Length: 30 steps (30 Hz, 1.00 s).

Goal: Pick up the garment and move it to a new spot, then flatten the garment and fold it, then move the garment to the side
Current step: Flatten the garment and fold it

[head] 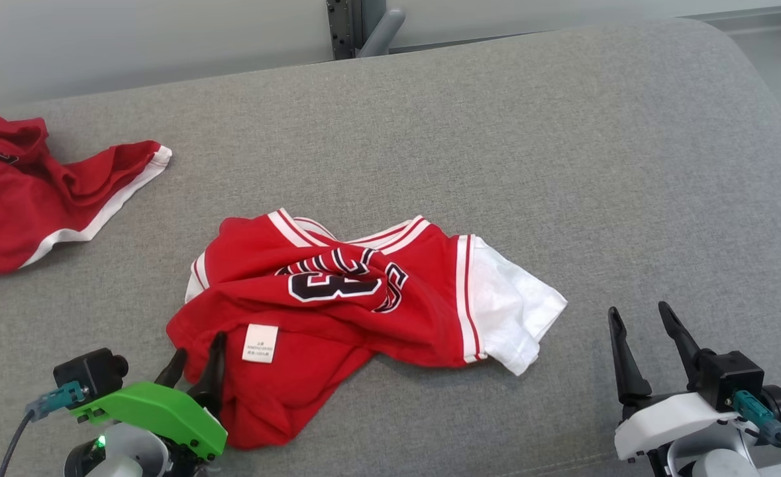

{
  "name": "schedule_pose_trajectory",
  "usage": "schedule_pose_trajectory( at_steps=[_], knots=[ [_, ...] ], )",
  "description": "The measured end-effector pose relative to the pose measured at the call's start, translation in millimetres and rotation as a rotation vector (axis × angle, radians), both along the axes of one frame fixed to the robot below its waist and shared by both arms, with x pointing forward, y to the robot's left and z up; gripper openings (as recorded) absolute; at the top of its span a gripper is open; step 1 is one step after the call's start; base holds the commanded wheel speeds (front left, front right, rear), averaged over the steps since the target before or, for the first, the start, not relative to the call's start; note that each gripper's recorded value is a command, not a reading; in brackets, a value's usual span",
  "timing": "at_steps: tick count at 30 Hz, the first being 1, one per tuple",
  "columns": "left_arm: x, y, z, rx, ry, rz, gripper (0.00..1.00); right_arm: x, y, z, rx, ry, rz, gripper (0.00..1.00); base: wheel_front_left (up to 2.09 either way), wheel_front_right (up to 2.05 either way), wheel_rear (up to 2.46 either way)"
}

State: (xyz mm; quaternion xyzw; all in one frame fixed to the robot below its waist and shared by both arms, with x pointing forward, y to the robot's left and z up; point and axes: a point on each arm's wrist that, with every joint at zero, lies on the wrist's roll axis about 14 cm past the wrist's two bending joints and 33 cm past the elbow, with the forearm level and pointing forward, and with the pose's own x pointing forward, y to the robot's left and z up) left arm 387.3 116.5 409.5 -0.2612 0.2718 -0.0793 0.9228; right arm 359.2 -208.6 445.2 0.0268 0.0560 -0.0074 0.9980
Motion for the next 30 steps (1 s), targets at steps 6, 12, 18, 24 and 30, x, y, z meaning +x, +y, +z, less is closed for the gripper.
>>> schedule_pose_trajectory(
  at_steps=[6,12,18,24,30],
  knots=[
    [-1.6,-1.6,-7.5,-0.062,0.050,0.017,1.00,-1.9,-1.5,-1.7,0.000,0.006,-0.006,1.00,0.00,0.00,0.00],
    [-4.2,-13.6,-10.2,-0.126,0.078,-0.007,0.33,-2.7,-3.6,-2.5,0.000,0.009,-0.013,1.00,0.00,0.00,0.00],
    [7.1,-1.1,-4.8,-0.098,0.021,0.038,0.00,-2.4,-4.2,-3.3,0.000,0.012,-0.015,1.00,0.00,0.00,0.00],
    [27.9,13.8,22.4,-0.055,-0.096,0.070,0.00,-1.8,-2.3,-3.3,0.003,0.011,-0.011,1.00,0.00,0.00,0.00],
    [52.8,11.5,85.3,-0.030,-0.313,0.043,0.00,-0.6,-1.4,-1.6,0.006,0.005,-0.010,1.00,0.00,0.00,0.00]
  ],
)
